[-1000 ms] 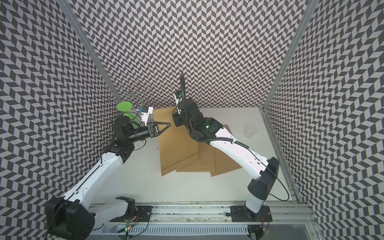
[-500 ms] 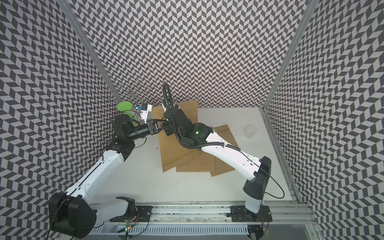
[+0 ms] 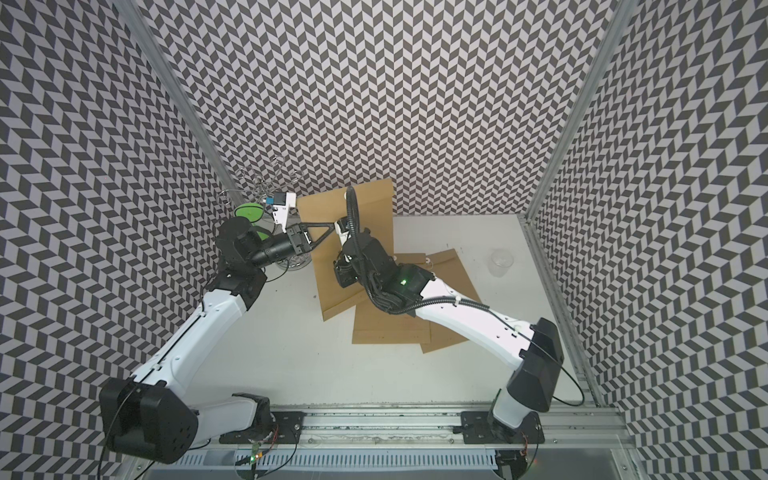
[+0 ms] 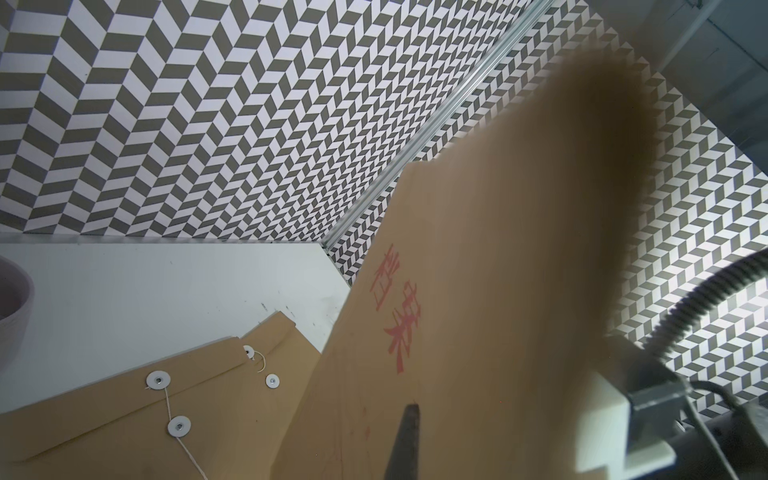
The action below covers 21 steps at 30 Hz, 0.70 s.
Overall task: Close the mouth of the file bag
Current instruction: Close the file bag.
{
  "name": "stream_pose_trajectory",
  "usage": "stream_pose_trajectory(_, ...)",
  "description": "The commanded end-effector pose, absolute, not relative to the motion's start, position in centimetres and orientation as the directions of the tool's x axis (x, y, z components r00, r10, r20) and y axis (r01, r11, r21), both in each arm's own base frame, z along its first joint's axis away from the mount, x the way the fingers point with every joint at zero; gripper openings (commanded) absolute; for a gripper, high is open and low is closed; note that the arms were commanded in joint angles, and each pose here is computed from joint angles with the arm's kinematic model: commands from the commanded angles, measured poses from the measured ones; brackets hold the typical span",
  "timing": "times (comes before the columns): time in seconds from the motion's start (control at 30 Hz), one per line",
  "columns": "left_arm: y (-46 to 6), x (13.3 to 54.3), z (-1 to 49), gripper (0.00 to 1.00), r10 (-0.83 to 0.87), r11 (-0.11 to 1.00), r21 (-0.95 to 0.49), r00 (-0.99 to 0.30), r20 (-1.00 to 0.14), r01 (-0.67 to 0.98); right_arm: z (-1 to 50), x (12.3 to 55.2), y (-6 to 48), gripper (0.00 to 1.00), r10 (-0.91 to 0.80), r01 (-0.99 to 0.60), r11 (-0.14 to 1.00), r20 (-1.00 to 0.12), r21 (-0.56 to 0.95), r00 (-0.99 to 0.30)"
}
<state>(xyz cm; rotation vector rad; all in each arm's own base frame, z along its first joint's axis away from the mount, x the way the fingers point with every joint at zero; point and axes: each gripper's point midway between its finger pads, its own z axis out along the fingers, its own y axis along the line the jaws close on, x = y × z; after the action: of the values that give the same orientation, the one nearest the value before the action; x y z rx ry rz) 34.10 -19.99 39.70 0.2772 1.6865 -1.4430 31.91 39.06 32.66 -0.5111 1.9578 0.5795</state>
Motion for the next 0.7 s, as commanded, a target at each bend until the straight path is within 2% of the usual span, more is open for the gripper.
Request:
stream_pose_trajectory(0.0, -19.9, 32.9, 43.4, 0.00, -0.360, 0.273, -0.616, -0.516, -0.777, 0.739, 33.8, 33.0, 38.1, 0.00, -0.021, -0.582, 0.773, -0.907, 0.252, -0.421)
stream_pose_trajectory(0.2, -19.8, 31.5, 43.5, 0.00, -0.345, 0.210, -0.629, -0.545, -0.764, 0.749, 33.2, 37.0, 34.7, 0.00, 0.006, -0.524, 0.817, -0.912, 0.240, -0.410)
stream_pose_trajectory(0.33, -19.1, 31.0, 43.6, 0.00, -0.341, 0.216, -0.628, -0.545, -0.766, 0.747, 32.7, 38.8, 31.6, 0.02, 0.038, -0.472, 0.850, -0.920, 0.236, -0.390)
stream_pose_trajectory(0.53, -18.0, 31.0, 44.0, 0.00, -0.354, 0.210, -0.627, -0.539, -0.764, 0.750, 29.1, 39.6, 27.9, 0.38, 0.051, -0.439, 0.862, -0.903, 0.255, -0.426)
stream_pose_trajectory(0.67, -17.6, 31.4, 44.7, 0.00, -0.354, 0.226, -0.611, -0.520, -0.777, 0.759, 26.8, 39.3, 26.1, 0.47, 0.058, -0.443, 0.848, -0.883, 0.290, -0.466)
